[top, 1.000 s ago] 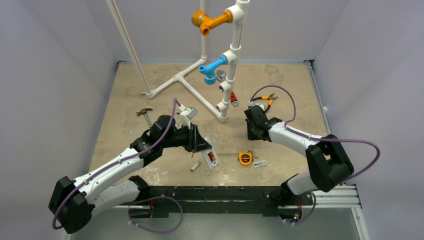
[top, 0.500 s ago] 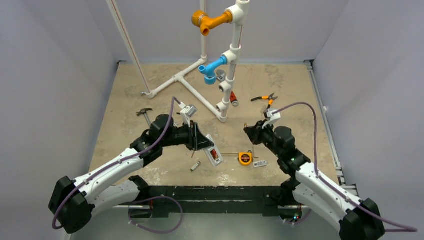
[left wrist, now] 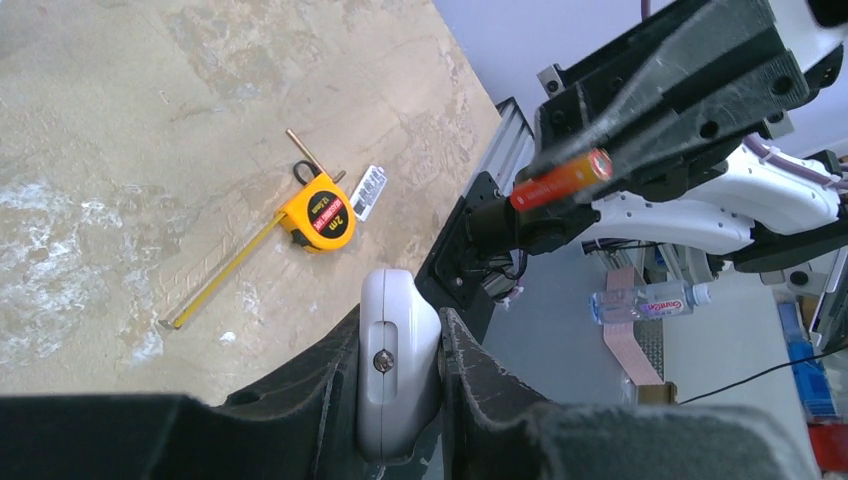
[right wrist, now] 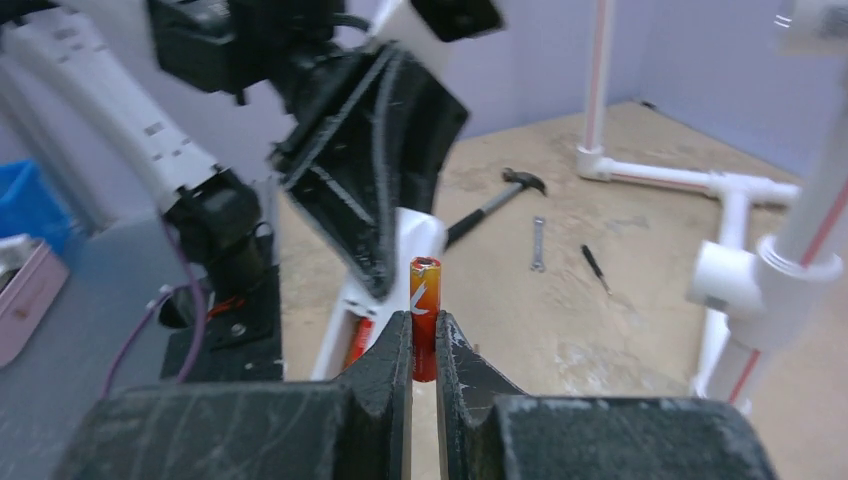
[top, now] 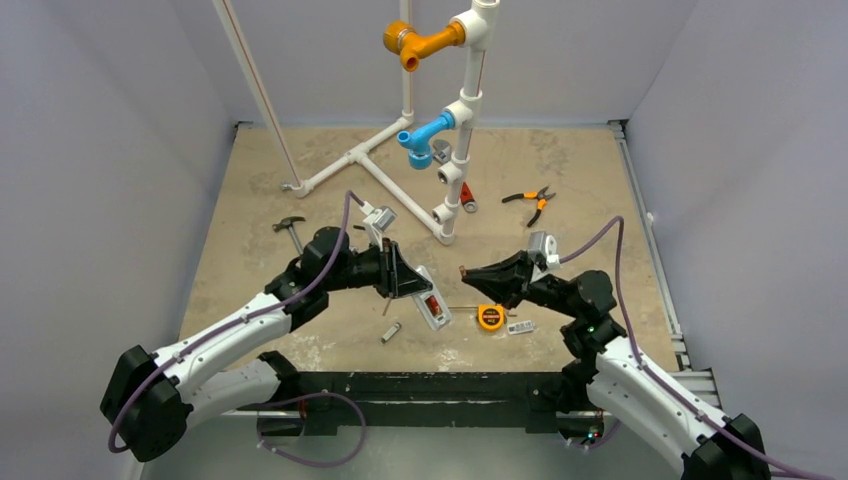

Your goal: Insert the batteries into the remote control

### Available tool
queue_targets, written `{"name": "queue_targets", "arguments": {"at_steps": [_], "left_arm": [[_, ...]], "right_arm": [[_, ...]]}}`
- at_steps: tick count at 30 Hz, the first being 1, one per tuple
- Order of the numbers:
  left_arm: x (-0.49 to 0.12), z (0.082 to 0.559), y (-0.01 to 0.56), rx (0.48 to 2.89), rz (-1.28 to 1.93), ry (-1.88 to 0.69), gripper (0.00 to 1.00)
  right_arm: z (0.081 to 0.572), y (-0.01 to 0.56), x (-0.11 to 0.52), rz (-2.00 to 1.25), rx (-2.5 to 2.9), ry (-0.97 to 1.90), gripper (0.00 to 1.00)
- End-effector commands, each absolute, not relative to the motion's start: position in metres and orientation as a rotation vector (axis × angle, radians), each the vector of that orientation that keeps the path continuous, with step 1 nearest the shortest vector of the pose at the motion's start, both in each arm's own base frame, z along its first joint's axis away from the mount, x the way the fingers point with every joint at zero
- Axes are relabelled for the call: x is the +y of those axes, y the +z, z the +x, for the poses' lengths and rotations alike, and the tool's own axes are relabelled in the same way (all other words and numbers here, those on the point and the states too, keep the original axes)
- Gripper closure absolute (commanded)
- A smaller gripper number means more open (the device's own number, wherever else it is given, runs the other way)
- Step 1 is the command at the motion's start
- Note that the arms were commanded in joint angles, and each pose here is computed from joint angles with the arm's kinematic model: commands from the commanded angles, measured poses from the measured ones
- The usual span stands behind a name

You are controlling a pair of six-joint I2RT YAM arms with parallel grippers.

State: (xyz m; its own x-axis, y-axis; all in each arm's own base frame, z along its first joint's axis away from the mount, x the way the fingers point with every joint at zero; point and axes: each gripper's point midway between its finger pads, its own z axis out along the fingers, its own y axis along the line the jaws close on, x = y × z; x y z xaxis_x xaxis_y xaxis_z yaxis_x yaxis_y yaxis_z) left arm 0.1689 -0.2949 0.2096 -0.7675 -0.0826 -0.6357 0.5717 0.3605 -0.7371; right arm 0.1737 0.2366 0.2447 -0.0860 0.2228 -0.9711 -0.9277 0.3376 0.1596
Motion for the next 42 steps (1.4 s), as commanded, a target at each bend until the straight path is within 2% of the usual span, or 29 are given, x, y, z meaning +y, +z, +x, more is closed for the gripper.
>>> {"name": "queue_targets", "arguments": {"at_steps": [1,17,28,42], "left_arm": [[-0.301,0.17,0.229,1.941,0.457,-1.486,1.0],[-0.307,0.15,0.26,1.682,0.631,-1.616,1.0],[-0.3,0.128,0.283,1.471,0.739,-1.678,1.0],[-0.295,0.134,0.281,1.452,0.69,-1.626,1.0]], "right_arm": [[0.13,0.269,0.246,-1.036,1.034,1.169,1.0],[0.101,0.262,0.253,-1.333,0.917,1.21,1.0],[0.094,0.271,0.254,-1.368,0.892,1.2,1.0],[0.086,0.274,0.262,-1.36,0.896,1.227,1.0]]}}
